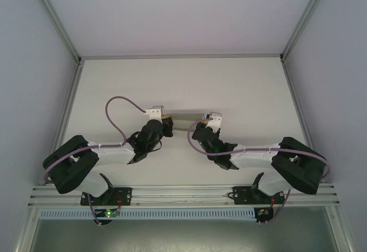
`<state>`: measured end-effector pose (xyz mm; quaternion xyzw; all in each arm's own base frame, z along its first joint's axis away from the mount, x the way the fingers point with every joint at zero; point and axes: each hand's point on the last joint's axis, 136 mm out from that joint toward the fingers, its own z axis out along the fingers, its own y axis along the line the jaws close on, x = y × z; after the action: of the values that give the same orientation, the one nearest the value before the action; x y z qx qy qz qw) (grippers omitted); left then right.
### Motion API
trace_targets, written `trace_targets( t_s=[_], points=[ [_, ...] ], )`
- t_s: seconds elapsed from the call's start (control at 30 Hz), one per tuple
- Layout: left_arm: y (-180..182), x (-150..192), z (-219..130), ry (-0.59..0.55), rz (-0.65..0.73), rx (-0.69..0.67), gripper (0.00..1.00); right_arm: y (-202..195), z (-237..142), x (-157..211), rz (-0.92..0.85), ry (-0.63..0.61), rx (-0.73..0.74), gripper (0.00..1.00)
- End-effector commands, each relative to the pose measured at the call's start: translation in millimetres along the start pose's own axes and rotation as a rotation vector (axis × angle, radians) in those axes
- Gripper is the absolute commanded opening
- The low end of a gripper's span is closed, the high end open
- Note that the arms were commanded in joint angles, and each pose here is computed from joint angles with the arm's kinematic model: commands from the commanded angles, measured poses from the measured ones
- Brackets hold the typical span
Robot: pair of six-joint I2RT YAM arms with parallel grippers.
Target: Assemble paper box
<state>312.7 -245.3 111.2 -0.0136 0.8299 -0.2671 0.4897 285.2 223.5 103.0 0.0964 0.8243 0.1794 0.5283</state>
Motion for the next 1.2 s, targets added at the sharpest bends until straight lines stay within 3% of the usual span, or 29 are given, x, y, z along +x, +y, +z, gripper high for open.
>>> trace_targets(
  t_s=[0.0, 0.1, 0.2, 0.27, 0.33, 0.37, 0.43, 0.47, 0.7, 0.83, 1.0, 1.17],
  points=[
    [-32.2, 35.9, -13.2, 0.107, 0.039, 0.148, 0.06, 7.1, -9.6, 39.6, -0.060, 0.109, -0.090, 0.00],
    [-35.3, 45.2, -18.3, 0.131, 0.081, 0.158, 0.20, 2.4, -15.3, 41.1, -0.120, 0.083, -0.076, 0.00],
    [-35.9, 49.0, -23.6, 0.163, 0.070, 0.142, 0.26, -2.3, -19.2, 40.2, -0.148, 0.057, -0.049, 0.00],
    [-38.5, 47.1, -28.5, 0.165, 0.062, 0.122, 0.44, -5.0, -21.7, 39.7, -0.182, 0.031, -0.013, 0.00],
    [-38.7, 44.9, -35.8, 0.166, 0.074, 0.094, 0.50, -5.3, -23.6, 41.7, -0.219, 0.023, 0.008, 0.00],
    [-36.6, 43.5, -39.5, 0.169, 0.072, 0.075, 0.58, -5.5, -24.3, 43.7, -0.226, 0.027, 0.009, 0.00],
    [-26.5, 39.7, -48.9, 0.175, 0.061, 0.017, 0.97, -6.9, -24.5, 46.8, -0.227, 0.037, 0.008, 0.00],
    [-21.7, 39.6, -55.0, 0.187, 0.063, -0.003, 1.00, -9.5, -24.8, 47.9, -0.224, 0.040, 0.015, 0.00],
    [-14.7, 27.2, -100.0, 0.252, 0.022, -0.025, 1.00, -13.0, -30.0, 52.0, -0.246, 0.044, 0.023, 0.00],
    [12.7, 13.1, -117.8, 0.250, -0.183, -0.227, 1.00, -7.2, -32.4, 50.5, -0.264, 0.029, 0.019, 0.00],
    [-2.4, 3.8, -109.4, 0.303, -0.316, -0.181, 1.00, -0.2, -35.6, 51.3, -0.287, 0.024, 0.005, 0.01],
    [-8.5, -22.4, -104.9, 0.267, -0.322, -0.171, 1.00, 3.6, -40.6, 47.2, -0.282, 0.015, -0.004, 0.08]
  ],
)
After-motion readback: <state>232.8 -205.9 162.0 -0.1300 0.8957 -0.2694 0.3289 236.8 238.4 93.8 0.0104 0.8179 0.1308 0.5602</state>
